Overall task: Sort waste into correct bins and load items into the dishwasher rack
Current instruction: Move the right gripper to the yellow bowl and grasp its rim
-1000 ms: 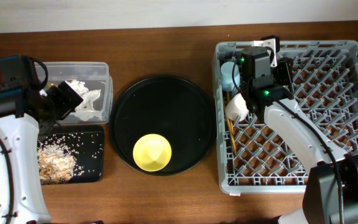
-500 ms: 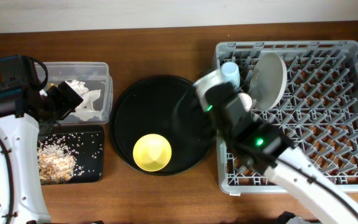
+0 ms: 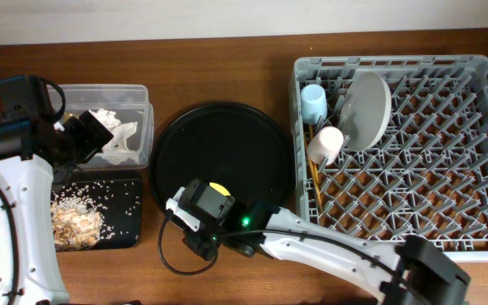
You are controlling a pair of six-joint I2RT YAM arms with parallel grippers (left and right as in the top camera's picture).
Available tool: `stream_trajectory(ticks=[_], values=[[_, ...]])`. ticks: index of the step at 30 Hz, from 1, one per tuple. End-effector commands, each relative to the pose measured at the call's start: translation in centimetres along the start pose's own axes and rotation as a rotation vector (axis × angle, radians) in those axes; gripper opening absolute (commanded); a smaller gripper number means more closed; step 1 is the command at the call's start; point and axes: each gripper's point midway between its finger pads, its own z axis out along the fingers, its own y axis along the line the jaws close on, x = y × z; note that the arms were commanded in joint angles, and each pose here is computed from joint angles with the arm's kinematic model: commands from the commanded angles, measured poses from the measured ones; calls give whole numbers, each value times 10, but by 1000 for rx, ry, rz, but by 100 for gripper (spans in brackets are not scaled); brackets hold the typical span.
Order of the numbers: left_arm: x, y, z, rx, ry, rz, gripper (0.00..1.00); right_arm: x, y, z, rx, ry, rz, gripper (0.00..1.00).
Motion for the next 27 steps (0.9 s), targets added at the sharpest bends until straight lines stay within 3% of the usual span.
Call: stream_trajectory(ticks=[1,8,27], values=[[-2,-1,-7,13,-19,0,99,10,-4,25,-6,39,14,20],[-2,-1,-7,13,-19,0,99,13,-26,37,101,47,15,33],[-2,-1,-7,13,-19,0,99,32,-40,49,161,112,21,26]])
